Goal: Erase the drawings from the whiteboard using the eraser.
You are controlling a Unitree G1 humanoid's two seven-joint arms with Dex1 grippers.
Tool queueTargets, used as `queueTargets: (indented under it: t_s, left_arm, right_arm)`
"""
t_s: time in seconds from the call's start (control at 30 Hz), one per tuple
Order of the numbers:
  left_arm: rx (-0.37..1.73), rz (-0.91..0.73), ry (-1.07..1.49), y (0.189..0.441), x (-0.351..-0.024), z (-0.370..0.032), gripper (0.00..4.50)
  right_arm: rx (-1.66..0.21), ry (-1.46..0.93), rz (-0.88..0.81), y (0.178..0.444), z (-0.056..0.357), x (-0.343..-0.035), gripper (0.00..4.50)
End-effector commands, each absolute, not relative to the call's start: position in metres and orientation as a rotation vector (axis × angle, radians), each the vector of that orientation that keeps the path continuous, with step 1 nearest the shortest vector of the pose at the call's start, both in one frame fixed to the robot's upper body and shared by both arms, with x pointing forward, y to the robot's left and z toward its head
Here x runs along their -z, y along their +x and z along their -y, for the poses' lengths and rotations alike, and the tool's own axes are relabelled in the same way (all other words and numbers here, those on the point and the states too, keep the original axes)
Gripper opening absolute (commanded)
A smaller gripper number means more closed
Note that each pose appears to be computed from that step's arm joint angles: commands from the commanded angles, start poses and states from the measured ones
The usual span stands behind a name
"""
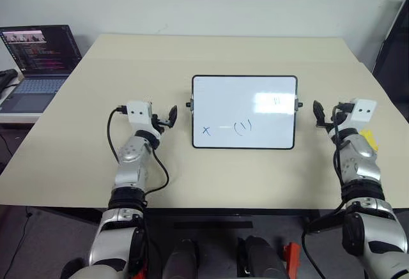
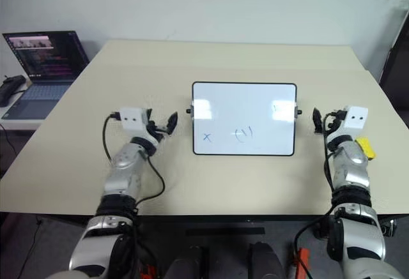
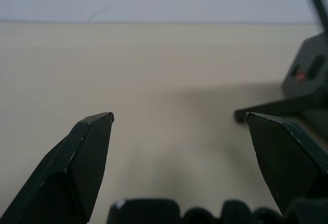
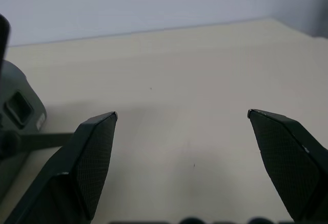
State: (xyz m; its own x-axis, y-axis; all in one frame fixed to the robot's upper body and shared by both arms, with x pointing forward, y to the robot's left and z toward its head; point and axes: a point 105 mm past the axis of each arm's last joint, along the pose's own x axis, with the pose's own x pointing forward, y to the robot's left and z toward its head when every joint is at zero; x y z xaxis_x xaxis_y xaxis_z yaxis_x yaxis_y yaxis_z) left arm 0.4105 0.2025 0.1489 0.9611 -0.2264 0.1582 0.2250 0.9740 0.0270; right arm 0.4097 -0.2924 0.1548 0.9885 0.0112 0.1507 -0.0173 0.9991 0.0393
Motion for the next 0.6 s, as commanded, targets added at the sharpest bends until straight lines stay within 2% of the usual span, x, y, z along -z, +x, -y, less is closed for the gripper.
queueTargets:
  t_s: [0.03, 0.17, 0.27, 0.37, 0.5, 0.6]
  left_arm:
    - [0.396, 0.271, 0.016, 0.399, -0.208, -0.196, 4.5]
    - [0.725, 0.294, 0.056, 0.372, -0.253, -0.164, 4.5]
    - [0.966, 0.283, 0.061, 0.348, -0.266, -0.125, 4.5]
    - [1.138, 0.231, 0.114, 0.334, -0.258, -0.084, 4.5]
    - [1.188, 0.192, 0.136, 0.337, -0.241, -0.048, 4.5]
    - [1.242, 0.141, 0.2, 0.337, -0.215, -0.01, 4.5]
  right_arm:
    - [-0.056, -0.033, 0.234, 0.4, 0.304, -0.207, 4.47]
    - [-0.064, -0.18, 0.184, 0.387, 0.327, -0.241, 4.47]
    - [-0.022, -0.258, 0.101, 0.378, 0.347, -0.248, 4.47]
    - [0.009, -0.313, -0.119, 0.367, 0.373, -0.226, 4.47]
    - [0.02, -0.314, -0.249, 0.352, 0.392, -0.213, 4.47]
    - [0.059, -0.252, -0.309, 0.344, 0.408, -0.205, 4.47]
